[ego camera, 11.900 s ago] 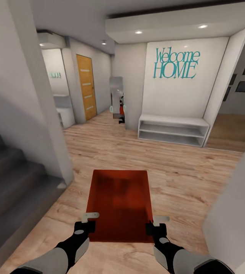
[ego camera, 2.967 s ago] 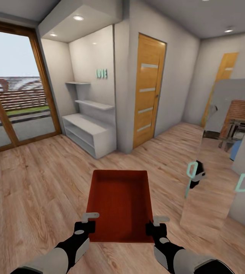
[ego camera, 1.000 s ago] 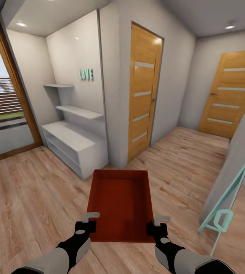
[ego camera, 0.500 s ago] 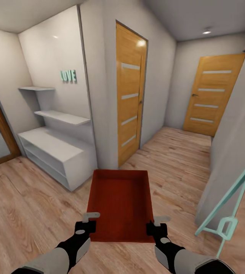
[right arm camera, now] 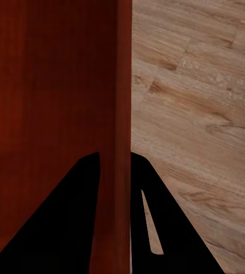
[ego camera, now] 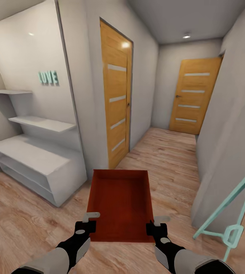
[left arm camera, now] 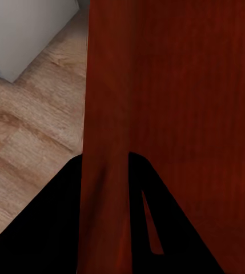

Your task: Move the two storage containers from the living room to the garage. In the garage, place one container on the floor and stack the other container on top of it (either order is fine).

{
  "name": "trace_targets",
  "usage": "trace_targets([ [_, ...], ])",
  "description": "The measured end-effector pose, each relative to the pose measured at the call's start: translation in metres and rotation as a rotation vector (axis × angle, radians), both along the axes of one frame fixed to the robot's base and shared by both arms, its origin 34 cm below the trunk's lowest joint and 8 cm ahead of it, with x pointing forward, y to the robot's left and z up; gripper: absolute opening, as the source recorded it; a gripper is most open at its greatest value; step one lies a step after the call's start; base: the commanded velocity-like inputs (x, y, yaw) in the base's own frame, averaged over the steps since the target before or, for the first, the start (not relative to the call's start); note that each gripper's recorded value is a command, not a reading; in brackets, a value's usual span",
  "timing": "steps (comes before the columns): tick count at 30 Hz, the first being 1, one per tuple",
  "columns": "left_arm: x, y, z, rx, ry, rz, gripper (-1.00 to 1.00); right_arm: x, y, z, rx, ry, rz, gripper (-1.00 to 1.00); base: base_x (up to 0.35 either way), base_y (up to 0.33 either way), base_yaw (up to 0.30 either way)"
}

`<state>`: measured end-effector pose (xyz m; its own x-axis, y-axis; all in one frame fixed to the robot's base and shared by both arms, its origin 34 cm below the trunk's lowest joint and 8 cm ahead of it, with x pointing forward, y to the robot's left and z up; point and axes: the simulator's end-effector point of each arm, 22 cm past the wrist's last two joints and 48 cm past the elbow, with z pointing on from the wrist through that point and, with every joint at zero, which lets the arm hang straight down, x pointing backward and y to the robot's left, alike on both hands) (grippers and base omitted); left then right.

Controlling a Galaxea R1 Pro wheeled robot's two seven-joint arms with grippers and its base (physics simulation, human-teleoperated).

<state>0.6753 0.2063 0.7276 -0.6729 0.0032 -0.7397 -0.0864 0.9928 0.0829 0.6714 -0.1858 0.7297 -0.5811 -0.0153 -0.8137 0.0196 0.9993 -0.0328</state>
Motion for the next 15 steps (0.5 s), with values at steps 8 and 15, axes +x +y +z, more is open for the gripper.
trace_targets([
  [8,0.0012,0.0,0.0036,0.0,-0.006,0.0,-1.0,0.0012,0.0,0.0036,0.0,-0.007,0.0,-1.0,0.299,0.225,-0.255],
  [15,0.0021,0.0,0.0066,0.0,-0.012,0.0,-1.0,0.0022,0.0,0.0067,0.0,-0.012,0.0,-1.0,0.299,0.225,-0.255],
])
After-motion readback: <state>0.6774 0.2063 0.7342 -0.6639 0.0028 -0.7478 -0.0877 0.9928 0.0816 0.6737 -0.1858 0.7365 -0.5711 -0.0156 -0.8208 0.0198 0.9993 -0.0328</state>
